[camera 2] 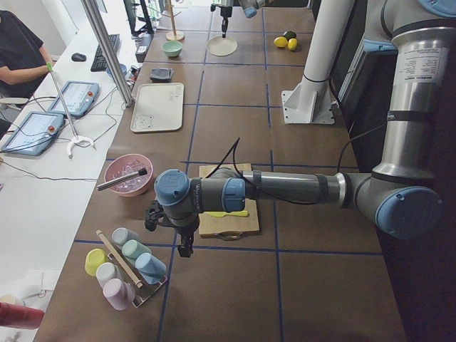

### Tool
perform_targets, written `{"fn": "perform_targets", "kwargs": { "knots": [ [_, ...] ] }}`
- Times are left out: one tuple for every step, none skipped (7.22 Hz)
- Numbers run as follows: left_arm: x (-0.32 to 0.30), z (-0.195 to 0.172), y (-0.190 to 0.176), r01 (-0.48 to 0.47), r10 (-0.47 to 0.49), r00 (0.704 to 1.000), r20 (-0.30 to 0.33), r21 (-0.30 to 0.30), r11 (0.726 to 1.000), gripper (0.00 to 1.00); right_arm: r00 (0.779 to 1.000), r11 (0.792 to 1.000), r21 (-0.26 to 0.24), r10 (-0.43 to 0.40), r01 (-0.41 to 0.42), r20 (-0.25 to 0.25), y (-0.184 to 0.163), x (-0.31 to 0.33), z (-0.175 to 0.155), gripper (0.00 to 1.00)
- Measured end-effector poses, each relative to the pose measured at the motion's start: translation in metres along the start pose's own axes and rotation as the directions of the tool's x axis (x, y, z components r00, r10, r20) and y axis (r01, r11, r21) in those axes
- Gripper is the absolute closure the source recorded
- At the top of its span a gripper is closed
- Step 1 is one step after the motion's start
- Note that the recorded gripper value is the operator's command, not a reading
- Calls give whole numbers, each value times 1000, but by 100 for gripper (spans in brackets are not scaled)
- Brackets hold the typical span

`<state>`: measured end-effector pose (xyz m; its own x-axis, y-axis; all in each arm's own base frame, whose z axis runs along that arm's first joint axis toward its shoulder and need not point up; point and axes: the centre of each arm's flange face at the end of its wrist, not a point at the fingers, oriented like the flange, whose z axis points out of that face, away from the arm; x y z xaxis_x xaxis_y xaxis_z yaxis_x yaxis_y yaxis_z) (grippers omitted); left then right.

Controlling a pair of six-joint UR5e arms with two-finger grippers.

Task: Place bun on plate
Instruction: 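Carry the white plate with the right gripper to the table center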

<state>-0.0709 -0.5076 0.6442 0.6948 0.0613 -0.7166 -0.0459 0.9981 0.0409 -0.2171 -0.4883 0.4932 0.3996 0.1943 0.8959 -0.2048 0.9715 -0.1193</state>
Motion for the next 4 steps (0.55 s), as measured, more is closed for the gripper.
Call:
{"fn": "perform_targets", "kwargs": {
  "knots": [
    [1, -1, 0, -1, 1, 1000, 0, 2, 1000, 0, 1000, 1000, -7, 26, -26, 14, 6, -43, 22, 100],
    [2, -2, 0, -2, 2, 1000, 0, 3, 1000, 0, 999, 999, -10, 50, -50, 13, 15, -92, 47, 100],
    [2, -2, 0, -3, 3, 1000, 0, 4, 1000, 0, 998, 998, -7, 69, -69, 1, 30, -145, 76, 100],
    [3, -3, 0, -3, 3, 1000, 0, 4, 1000, 0, 996, 996, 5, 89, -89, -15, 54, -200, 106, 100]
  ]
}}
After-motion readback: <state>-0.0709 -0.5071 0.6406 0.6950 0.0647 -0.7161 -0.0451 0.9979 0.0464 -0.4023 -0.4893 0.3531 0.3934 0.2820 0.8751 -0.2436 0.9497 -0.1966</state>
